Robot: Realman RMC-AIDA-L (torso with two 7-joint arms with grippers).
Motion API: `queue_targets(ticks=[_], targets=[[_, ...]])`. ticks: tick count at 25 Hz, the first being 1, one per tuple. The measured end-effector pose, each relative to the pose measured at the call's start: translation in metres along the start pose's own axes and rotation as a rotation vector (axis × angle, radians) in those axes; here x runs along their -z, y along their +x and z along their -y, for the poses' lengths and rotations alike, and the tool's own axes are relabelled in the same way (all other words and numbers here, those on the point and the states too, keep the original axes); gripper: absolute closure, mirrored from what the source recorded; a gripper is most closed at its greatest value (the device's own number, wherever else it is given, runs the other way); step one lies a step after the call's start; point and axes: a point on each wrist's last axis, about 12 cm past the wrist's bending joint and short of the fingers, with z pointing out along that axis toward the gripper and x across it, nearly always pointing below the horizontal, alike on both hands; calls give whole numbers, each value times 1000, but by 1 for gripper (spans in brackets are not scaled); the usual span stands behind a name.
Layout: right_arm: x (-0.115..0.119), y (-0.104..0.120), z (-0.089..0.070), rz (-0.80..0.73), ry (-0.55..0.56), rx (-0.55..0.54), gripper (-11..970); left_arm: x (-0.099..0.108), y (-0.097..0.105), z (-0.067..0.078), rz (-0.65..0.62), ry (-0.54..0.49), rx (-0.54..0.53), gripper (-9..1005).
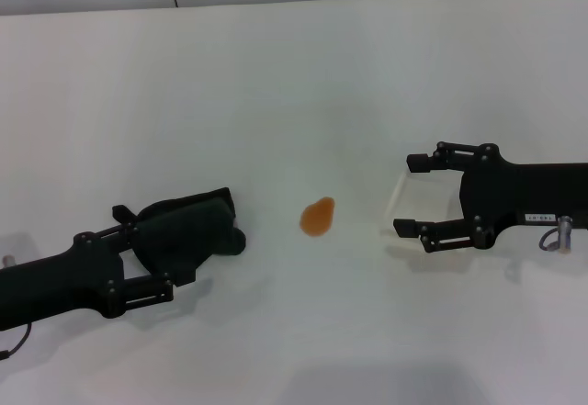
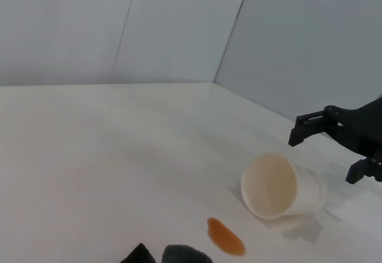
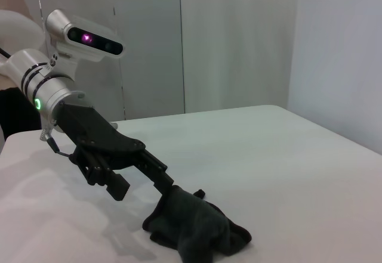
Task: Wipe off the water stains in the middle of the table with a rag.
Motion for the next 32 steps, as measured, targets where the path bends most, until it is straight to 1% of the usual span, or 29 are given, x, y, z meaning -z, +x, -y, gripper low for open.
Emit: queue_targets(ticks=[19, 21, 23, 26, 32], targets=[[0, 0, 0, 0, 0, 0, 100, 0, 0, 0, 0, 0, -1, 185], [0, 0, 0, 0, 2, -14, 100, 0, 0, 0, -1, 0, -2, 185], [3, -5, 3, -5, 5, -46, 100, 0, -1, 0, -1, 0, -2, 186], [11, -18, 11, -49, 10, -91, 100, 0, -1, -1, -1, 1, -3, 186], [25, -56, 23, -225, 31, -152, 100, 1, -1, -1, -2, 0, -6, 188]])
